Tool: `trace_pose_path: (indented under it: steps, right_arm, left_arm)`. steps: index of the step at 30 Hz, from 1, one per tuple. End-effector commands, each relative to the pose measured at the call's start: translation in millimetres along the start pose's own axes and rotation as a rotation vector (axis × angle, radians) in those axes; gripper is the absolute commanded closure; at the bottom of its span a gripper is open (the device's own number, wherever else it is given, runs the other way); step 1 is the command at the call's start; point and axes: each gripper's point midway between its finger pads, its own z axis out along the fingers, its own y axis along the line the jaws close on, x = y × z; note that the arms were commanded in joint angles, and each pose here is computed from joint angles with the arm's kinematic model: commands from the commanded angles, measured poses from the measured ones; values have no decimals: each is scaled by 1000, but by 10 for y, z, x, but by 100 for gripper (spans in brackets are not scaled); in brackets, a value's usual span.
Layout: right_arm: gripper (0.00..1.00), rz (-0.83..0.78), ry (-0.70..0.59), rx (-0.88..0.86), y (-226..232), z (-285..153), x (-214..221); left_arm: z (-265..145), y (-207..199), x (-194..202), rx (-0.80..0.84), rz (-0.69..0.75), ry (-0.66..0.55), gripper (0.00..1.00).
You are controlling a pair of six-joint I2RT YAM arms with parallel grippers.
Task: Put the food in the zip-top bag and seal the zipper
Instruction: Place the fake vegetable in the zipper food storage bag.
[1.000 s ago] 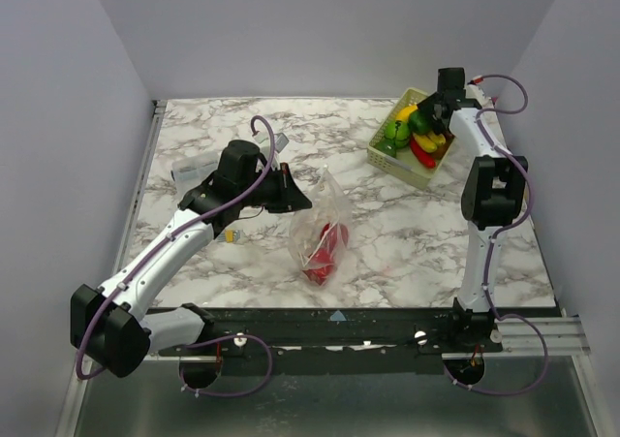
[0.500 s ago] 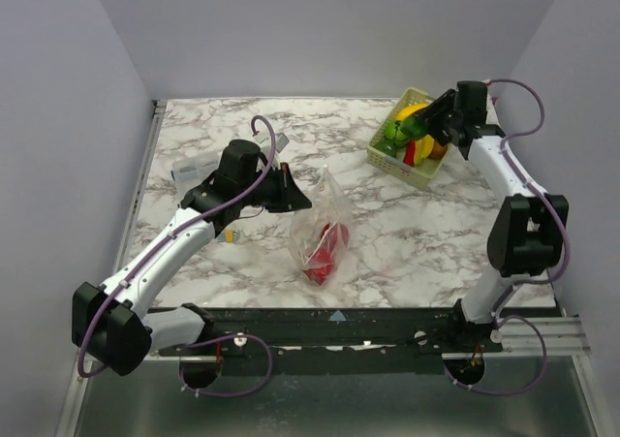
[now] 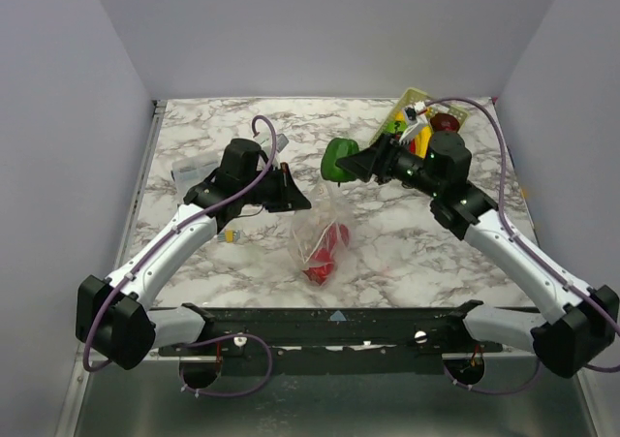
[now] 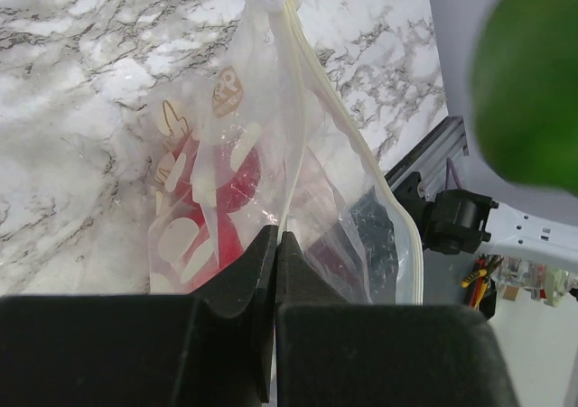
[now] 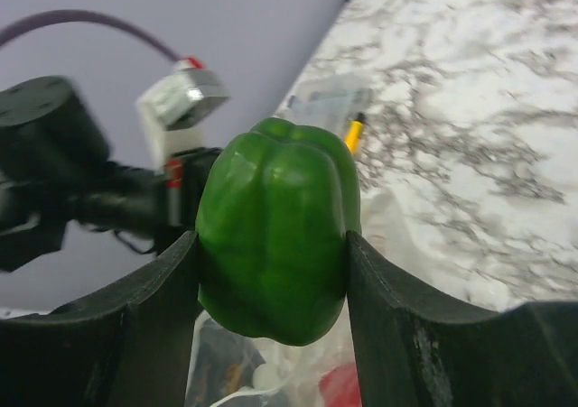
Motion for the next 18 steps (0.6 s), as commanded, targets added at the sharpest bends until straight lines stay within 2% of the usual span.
trace_pose_path:
  steps: [1,4,6,9,13,18]
  right_arm:
    - [91,-136,-87,-174,621,-223,-152]
    - [91,-166,-58,-264,914,-248,-7]
    - [91,-182,5,-259,980,-185,151]
    - [93,-230,97,-133,911,-86,435]
    - [94,-275,155,-124,1010,-144,642]
    - [94,-280,256,-43,809,-243,886]
  left_arm:
    - [-30,-75,-11,29,3,7,100]
    - [-55,-92,-27,30,13,-3,100]
    - [-71,-103,-30,33,18,-8,100]
    - [-97,-105,-46,29,26,-26,100]
    - [-120,-117,-59,29,33,-35,100]
    - [-142,-137,-71,33,39,-45,100]
